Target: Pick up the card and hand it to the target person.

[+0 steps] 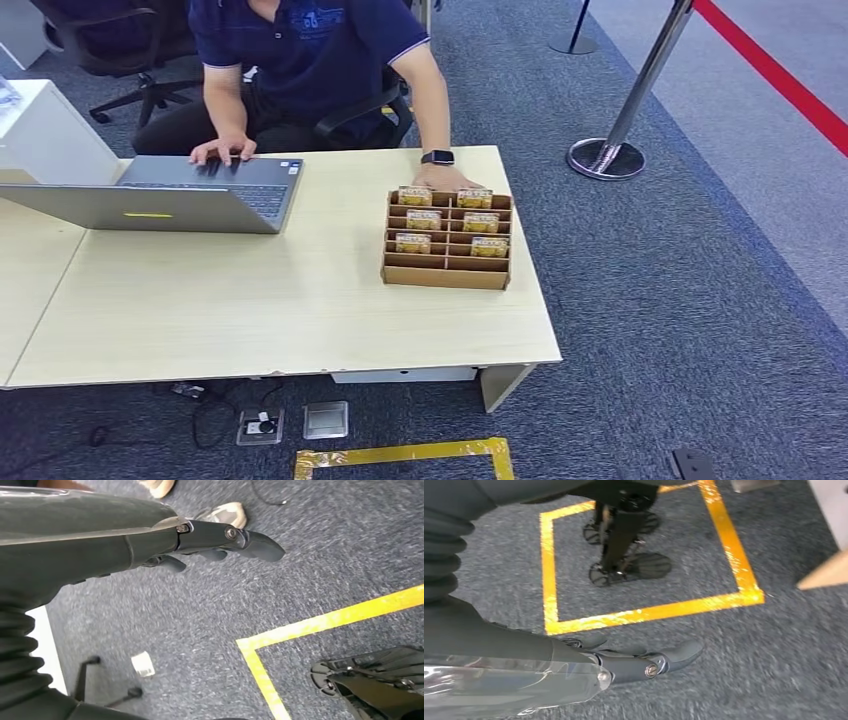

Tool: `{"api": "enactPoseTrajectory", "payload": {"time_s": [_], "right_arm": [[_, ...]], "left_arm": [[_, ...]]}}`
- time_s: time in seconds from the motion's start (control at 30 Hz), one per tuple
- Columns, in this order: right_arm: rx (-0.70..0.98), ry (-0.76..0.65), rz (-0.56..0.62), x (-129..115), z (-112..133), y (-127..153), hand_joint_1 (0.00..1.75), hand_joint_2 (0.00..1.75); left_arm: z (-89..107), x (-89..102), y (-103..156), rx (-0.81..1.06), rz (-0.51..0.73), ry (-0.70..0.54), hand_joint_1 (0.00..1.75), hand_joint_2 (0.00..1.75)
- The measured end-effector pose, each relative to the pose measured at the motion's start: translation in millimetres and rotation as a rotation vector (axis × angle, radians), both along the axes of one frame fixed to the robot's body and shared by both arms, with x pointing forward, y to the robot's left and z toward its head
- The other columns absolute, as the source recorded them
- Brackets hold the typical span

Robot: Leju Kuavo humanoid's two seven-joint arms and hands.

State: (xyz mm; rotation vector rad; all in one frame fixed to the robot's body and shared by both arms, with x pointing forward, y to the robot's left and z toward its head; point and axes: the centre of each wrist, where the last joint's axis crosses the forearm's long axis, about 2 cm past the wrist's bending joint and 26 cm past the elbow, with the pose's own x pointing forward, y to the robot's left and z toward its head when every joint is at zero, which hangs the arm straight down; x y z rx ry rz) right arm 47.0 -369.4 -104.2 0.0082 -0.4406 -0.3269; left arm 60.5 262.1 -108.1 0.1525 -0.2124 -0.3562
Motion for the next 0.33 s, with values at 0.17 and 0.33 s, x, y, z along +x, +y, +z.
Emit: {"api": "enactPoseTrajectory", "payload": {"time_s": [0.17, 0.33], "right_arm": [[-0.002, 0.044, 0.034, -6.8, -2.4, 10.2, 0.00, 0.00], [-0.008, 0.082, 0.072, -13.7, -4.1, 18.6, 0.00, 0.00]], "left_arm": [[-1.4, -8.4, 7.0, -0.018, 0.062, -0.002, 0.00, 0.00], [-2.3, -16.1, 13.0, -0.035, 0.113, -0.003, 0.00, 0.00]]}}
